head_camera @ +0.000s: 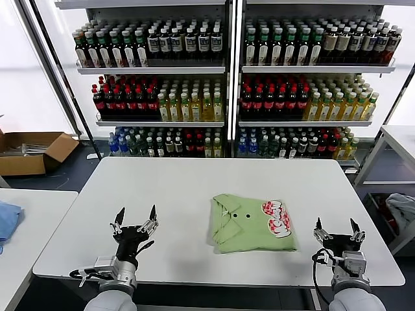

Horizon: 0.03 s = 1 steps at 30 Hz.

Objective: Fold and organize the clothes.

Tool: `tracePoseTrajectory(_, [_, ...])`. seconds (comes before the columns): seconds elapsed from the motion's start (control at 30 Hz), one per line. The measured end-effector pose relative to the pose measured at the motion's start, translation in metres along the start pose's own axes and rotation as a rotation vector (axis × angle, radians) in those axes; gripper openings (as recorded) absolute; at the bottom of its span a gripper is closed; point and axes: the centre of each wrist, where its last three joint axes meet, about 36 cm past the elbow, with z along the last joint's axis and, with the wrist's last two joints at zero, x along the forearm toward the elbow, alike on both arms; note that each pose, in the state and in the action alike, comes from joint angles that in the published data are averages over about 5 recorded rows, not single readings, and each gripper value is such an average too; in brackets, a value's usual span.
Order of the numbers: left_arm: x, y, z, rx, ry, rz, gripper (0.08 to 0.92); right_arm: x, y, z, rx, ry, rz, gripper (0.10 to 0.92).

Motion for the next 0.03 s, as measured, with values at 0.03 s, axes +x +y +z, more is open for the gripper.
tracePoseTrajectory(0.03, [0.0000,-0.0002,0.0001,-0.001,0.000,0.001,0.823,0.0002,-0.0001,0.0001,0.000,0.001,0.000,0.823])
